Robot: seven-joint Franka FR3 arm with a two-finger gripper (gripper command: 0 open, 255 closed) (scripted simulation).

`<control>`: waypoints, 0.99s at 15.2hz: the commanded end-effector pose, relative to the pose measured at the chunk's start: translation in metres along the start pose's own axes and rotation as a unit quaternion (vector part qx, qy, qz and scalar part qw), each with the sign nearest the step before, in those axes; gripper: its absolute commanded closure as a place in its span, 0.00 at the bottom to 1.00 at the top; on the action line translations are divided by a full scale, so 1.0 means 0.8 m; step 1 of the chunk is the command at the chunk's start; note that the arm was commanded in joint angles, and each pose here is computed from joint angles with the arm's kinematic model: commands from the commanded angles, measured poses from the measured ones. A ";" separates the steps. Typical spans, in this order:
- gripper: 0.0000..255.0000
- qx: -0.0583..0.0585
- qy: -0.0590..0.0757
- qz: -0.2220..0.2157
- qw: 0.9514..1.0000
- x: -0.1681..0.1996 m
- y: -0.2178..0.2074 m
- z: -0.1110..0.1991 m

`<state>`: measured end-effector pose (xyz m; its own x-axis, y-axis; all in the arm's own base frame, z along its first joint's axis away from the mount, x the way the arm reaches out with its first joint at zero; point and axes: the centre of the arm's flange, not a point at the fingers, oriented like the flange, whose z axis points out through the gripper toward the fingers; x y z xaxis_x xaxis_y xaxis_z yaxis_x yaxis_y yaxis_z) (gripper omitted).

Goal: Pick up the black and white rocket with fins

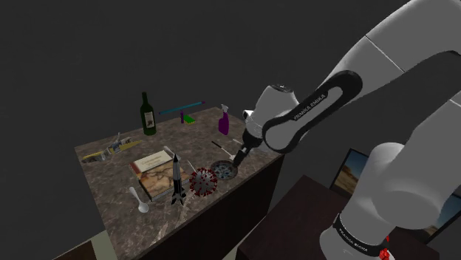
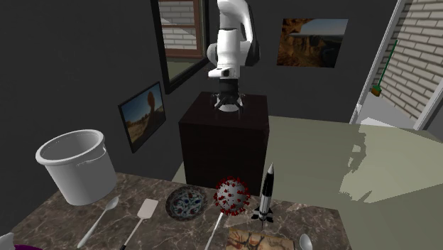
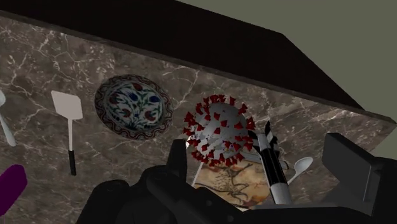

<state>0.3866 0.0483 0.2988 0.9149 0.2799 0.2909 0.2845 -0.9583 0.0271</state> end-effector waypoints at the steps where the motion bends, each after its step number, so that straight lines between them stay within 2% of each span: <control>1: 0.00 0.000 0.020 -0.016 1.000 0.005 -0.006 0.030; 8: 0.00 0.004 0.080 -0.068 0.994 0.034 -0.029 0.132; 15: 0.00 0.008 0.139 -0.120 0.983 0.073 -0.057 0.230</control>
<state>0.4732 0.1128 0.1474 0.7263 0.4581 0.5125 0.4762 -0.8730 0.1054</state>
